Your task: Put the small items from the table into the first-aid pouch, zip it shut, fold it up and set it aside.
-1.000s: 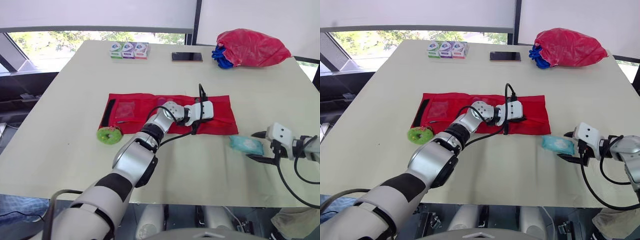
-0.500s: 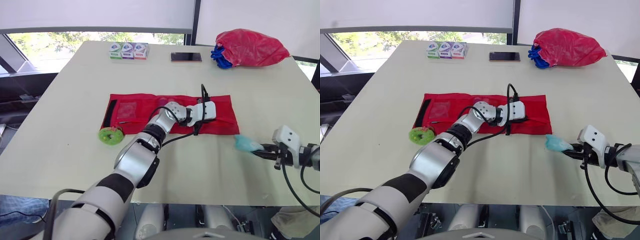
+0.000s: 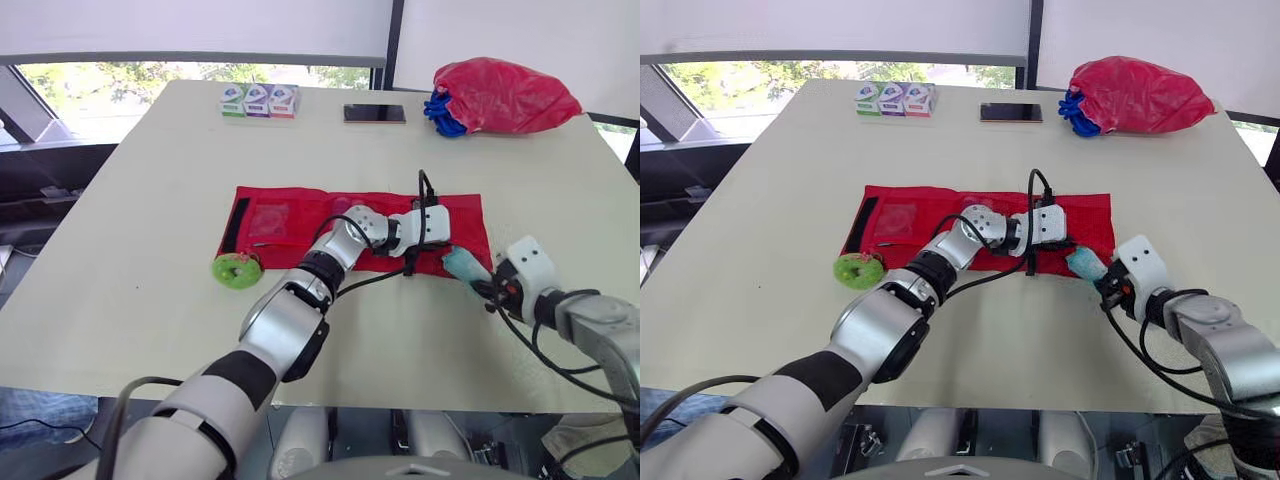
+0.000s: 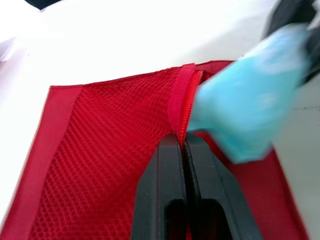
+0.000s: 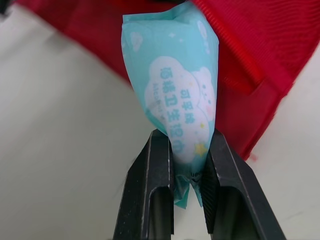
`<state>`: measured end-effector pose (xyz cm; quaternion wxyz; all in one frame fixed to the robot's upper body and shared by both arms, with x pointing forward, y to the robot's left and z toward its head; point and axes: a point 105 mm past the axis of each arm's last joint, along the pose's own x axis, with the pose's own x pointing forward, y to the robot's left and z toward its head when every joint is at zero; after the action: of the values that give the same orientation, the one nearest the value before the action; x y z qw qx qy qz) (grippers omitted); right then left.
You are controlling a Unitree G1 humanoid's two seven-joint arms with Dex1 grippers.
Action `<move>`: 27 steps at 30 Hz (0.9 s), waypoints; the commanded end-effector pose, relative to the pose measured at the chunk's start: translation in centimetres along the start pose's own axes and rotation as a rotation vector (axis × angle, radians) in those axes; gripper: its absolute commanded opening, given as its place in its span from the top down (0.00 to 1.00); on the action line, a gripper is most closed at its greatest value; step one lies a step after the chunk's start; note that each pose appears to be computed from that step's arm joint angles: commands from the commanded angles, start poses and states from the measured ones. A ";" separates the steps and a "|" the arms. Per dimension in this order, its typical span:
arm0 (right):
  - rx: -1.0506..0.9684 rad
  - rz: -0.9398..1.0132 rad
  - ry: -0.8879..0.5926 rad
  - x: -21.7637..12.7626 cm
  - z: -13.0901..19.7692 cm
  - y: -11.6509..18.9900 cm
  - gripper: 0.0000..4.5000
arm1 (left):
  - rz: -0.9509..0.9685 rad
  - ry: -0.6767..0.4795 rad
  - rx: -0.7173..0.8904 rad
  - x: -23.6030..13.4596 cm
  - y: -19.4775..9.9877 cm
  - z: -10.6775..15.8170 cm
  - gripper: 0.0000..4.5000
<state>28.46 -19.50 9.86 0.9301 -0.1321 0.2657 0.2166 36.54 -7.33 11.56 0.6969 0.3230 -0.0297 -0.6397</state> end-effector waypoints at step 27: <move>0.330 -0.199 -0.192 4.0 5.0 -0.3 0.74 | -0.061 -0.095 0.019 1.8 -2.0 2.6 1.00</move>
<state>33.24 -16.80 9.92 0.9680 0.0233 0.2347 0.0862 35.33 -8.55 12.14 0.6979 0.2965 -0.0551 -0.6497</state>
